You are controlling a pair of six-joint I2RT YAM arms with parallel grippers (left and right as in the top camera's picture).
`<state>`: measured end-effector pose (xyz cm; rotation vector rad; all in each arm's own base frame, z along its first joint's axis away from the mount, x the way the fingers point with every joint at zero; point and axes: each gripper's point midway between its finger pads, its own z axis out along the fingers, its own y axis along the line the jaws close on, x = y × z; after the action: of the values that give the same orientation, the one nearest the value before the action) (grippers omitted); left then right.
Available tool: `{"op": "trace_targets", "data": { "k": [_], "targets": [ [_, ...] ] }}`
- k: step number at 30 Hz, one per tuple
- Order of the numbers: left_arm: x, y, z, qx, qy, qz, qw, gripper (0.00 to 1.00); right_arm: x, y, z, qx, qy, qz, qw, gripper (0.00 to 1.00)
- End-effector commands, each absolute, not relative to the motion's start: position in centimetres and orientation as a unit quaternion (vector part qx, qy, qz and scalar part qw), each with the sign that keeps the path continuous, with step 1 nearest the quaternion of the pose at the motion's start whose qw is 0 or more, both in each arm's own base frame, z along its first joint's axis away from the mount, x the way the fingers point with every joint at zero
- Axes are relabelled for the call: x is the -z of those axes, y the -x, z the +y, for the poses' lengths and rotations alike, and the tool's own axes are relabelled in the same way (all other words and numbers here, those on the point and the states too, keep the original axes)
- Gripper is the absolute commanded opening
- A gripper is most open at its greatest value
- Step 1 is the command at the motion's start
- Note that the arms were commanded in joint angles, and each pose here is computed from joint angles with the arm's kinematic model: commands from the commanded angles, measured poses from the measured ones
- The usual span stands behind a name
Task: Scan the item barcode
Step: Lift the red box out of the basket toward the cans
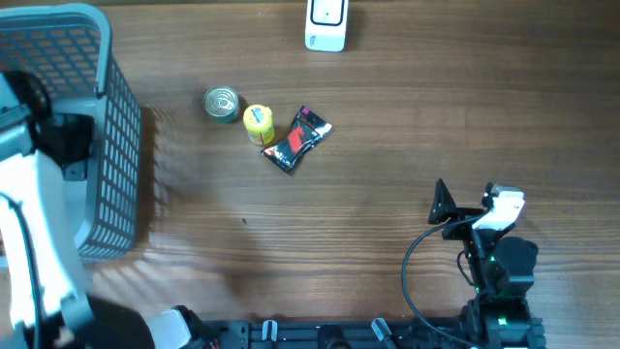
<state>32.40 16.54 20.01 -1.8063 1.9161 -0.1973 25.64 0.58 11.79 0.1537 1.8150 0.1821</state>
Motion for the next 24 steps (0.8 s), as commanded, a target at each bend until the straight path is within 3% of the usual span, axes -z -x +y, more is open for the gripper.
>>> {"op": "trace_targets", "data": {
  "k": [1,6,10,12,17,20,24],
  "targets": [
    [-28.8,-31.7,15.4,0.106,0.609,0.695,0.366,0.58,-11.7,-25.7,0.4,-0.079,-0.075,0.785,0.609,1.00],
    [-37.7,-29.1,13.1,0.153,0.553,0.650,0.498,0.57,-11.8,-25.7,0.4,-0.079,-0.075,0.785,0.609,1.00],
    [-47.1,-27.2,7.5,0.253,0.428,0.609,0.618,0.57,-11.8,-25.7,0.4,-0.079,-0.075,0.785,0.609,1.00],
    [-48.1,-28.2,4.7,0.290,0.385,0.620,0.620,0.57,-11.8,-25.7,0.4,-0.079,-0.075,0.785,0.609,1.00],
    [-43.6,-35.1,-1.6,0.263,0.254,0.733,0.573,0.61,-11.8,-25.7,0.4,-0.079,-0.075,0.785,0.610,1.00],
    [-36.2,-40.1,-5.3,0.172,0.160,0.824,0.516,0.64,-11.8,-25.7,0.4,-0.079,-0.075,0.785,0.610,1.00],
    [-25.4,-42.7,-7.1,0.052,0.136,0.902,0.405,0.66,-11.7,-25.7,0.4,-0.079,-0.075,0.785,0.609,1.00]
  ]
}}
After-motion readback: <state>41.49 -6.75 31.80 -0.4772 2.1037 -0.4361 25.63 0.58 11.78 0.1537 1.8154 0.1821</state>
